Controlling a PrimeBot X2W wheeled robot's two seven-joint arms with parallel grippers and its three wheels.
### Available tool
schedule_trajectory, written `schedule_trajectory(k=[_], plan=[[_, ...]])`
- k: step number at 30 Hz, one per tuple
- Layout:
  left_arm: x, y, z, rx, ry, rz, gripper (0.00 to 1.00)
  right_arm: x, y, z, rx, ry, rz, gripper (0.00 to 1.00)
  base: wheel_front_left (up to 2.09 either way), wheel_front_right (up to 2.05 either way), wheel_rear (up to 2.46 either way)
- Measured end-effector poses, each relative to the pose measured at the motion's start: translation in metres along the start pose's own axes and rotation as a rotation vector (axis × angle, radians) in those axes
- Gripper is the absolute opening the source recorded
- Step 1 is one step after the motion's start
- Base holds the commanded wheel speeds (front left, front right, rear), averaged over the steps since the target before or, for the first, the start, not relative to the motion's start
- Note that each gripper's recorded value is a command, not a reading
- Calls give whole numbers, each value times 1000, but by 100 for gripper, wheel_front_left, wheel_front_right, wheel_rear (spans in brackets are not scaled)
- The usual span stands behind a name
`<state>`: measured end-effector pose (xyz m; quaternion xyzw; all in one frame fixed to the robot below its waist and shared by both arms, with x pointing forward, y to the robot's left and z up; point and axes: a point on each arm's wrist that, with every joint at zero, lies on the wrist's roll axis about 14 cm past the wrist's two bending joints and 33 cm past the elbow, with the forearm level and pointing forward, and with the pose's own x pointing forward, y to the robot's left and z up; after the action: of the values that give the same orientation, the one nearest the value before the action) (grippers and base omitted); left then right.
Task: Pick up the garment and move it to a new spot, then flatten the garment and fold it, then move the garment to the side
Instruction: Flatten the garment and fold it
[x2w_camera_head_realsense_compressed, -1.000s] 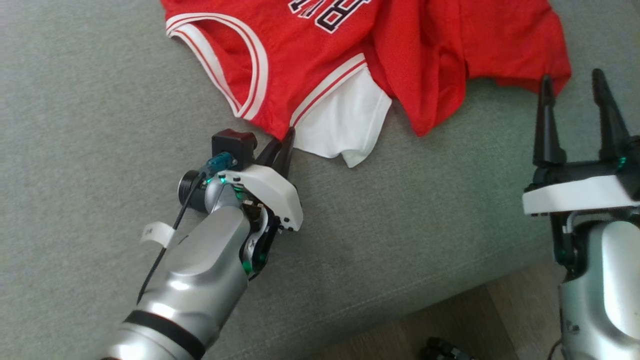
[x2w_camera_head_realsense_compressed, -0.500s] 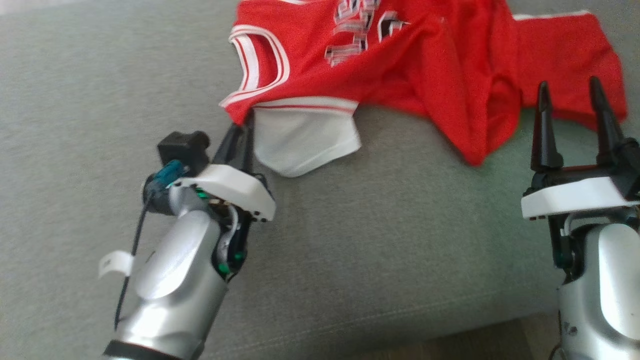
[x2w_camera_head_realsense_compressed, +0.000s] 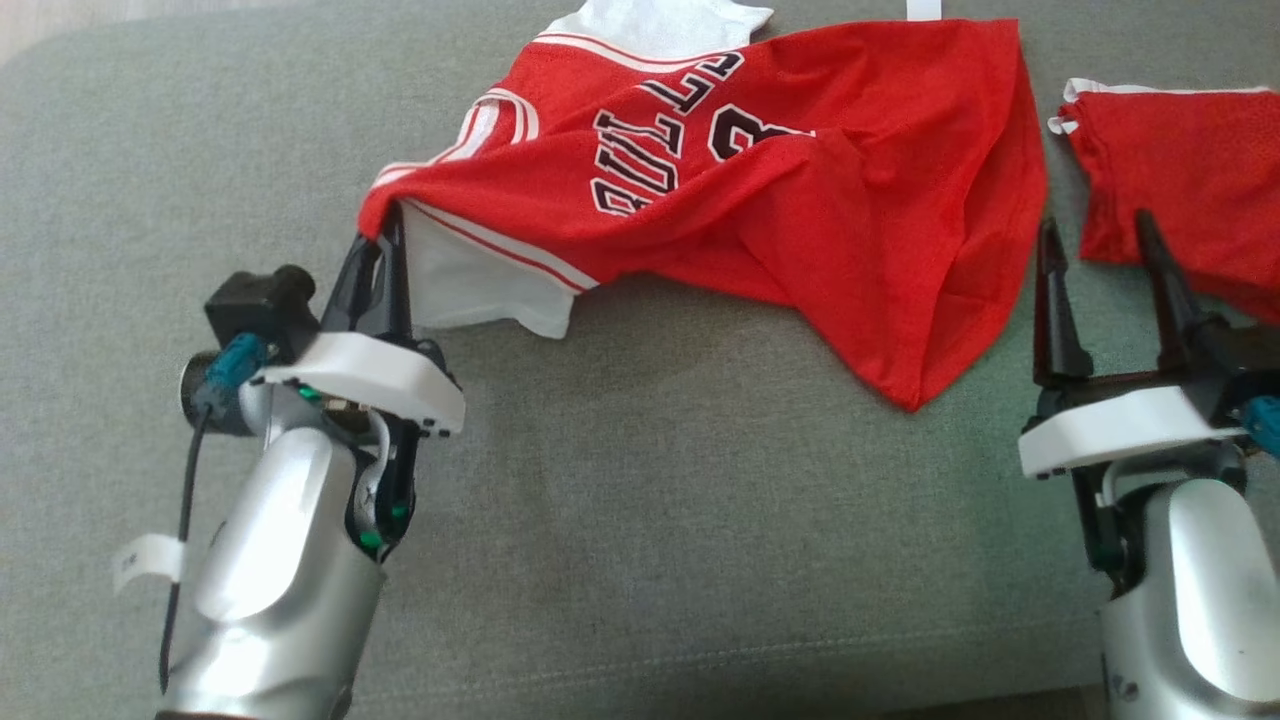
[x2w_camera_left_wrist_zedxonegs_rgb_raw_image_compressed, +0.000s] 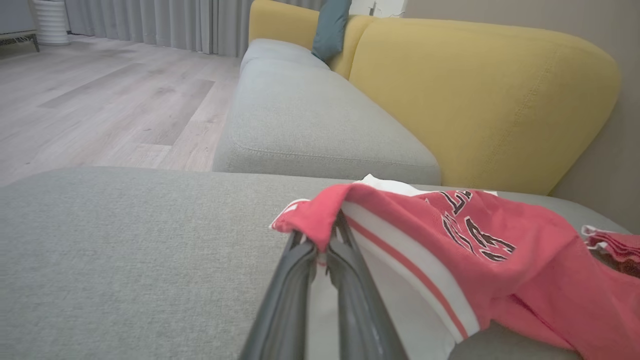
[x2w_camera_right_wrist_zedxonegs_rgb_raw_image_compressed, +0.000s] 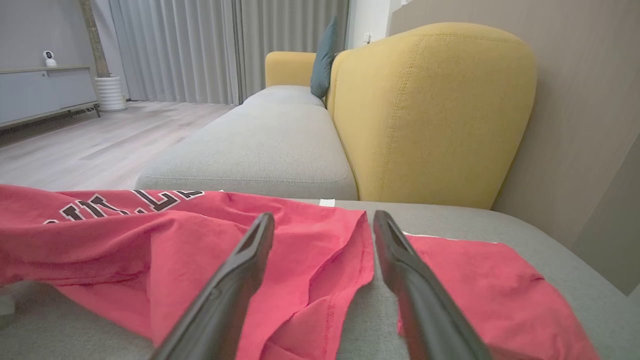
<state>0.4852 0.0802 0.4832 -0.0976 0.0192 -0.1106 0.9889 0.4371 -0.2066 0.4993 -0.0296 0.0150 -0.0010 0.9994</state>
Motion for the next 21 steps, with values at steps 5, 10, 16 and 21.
schedule_trajectory(k=[5, 10, 16, 21], plan=[[-8, 8, -26, 46, 78, 15, 100, 0, 6, -10, 17, 35, 17, 100, 0, 0, 0], [-12, 14, -23, 32, 64, 48, 100, -9, 7, -25, 45, 78, 15, 100, 0, 0, 0], [-24, 20, -6, 11, 4, 81, 100, -22, 17, -48, 106, 145, 33, 100, 0, 0, 0], [-44, 24, -14, -2, 20, 108, 100, -31, 36, -67, 130, 206, 81, 100, 0, 0, 0]])
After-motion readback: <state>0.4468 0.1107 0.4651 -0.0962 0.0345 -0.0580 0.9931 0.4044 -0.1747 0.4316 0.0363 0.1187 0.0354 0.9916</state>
